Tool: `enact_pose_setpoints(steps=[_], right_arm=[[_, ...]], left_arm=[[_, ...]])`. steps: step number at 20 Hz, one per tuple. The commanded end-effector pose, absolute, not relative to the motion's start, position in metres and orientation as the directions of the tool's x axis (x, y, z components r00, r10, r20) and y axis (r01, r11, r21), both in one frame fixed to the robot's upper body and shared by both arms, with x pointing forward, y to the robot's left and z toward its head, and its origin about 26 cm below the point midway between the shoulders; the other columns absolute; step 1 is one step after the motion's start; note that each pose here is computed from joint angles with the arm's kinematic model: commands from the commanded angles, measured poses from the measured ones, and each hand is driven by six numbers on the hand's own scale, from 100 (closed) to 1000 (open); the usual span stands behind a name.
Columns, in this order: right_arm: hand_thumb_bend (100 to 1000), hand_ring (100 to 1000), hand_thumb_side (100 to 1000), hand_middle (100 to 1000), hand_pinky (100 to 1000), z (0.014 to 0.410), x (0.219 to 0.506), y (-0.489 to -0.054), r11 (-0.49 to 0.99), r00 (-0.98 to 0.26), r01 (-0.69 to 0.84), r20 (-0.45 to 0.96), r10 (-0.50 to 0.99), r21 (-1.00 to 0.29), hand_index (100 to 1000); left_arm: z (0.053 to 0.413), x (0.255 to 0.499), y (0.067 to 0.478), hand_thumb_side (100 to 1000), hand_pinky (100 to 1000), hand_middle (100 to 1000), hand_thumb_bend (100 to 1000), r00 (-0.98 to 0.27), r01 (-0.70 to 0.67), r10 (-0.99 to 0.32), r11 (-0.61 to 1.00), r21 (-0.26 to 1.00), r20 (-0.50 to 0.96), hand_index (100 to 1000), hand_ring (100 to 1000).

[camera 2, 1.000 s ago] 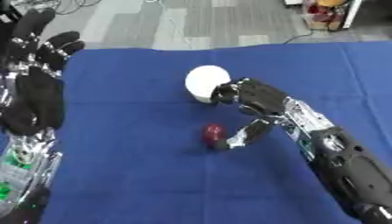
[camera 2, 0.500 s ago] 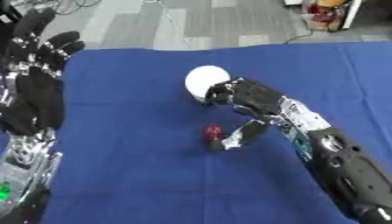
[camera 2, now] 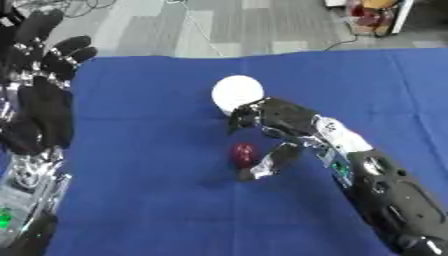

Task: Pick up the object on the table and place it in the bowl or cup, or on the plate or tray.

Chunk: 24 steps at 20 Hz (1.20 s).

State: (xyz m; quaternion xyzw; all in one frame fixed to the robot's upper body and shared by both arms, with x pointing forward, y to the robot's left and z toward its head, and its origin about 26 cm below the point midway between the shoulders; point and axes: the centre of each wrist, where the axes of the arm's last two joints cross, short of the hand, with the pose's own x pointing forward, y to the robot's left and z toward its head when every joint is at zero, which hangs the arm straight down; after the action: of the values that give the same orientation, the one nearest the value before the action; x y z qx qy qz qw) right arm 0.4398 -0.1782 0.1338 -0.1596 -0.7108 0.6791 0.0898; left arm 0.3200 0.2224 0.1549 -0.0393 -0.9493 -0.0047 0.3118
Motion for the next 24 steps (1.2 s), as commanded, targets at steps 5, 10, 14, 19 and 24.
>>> enact_pose_setpoints(steps=[5, 10, 14, 19, 24], right_arm=[[725, 507, 970, 638, 377, 0.138, 0.442, -0.18, 0.011, -0.927, 0.092, -0.081, 0.365, -0.996, 707], [724, 500, 945, 625, 364, 0.131, 0.445, -0.185, 0.007, -0.918, 0.075, -0.066, 0.392, -0.997, 697], [724, 498, 939, 623, 362, 0.126, 0.448, -0.188, 0.008, -0.91, 0.071, -0.061, 0.411, -0.997, 696], [723, 491, 932, 622, 357, 0.121, 0.451, -0.191, -0.009, -0.897, 0.076, -0.072, 0.436, -0.997, 698], [723, 496, 930, 625, 363, 0.114, 0.452, -0.193, -0.03, -0.891, 0.075, -0.081, 0.446, -0.997, 702]], left_arm=[[0.162, 0.32, 0.223, 972, 748, 875, 280, -0.816, 0.084, 0.07, 0.996, -0.003, 0.573, 928, 755], [0.163, 0.32, 0.222, 972, 747, 875, 279, -0.818, 0.087, 0.073, 0.996, -0.003, 0.571, 928, 755], [0.164, 0.32, 0.221, 971, 747, 875, 279, -0.82, 0.089, 0.075, 0.996, -0.003, 0.567, 928, 755], [0.164, 0.32, 0.221, 971, 748, 875, 279, -0.82, 0.089, 0.075, 0.996, -0.003, 0.567, 928, 755], [0.164, 0.32, 0.221, 971, 748, 875, 278, -0.82, 0.088, 0.074, 0.996, -0.004, 0.568, 928, 755]])
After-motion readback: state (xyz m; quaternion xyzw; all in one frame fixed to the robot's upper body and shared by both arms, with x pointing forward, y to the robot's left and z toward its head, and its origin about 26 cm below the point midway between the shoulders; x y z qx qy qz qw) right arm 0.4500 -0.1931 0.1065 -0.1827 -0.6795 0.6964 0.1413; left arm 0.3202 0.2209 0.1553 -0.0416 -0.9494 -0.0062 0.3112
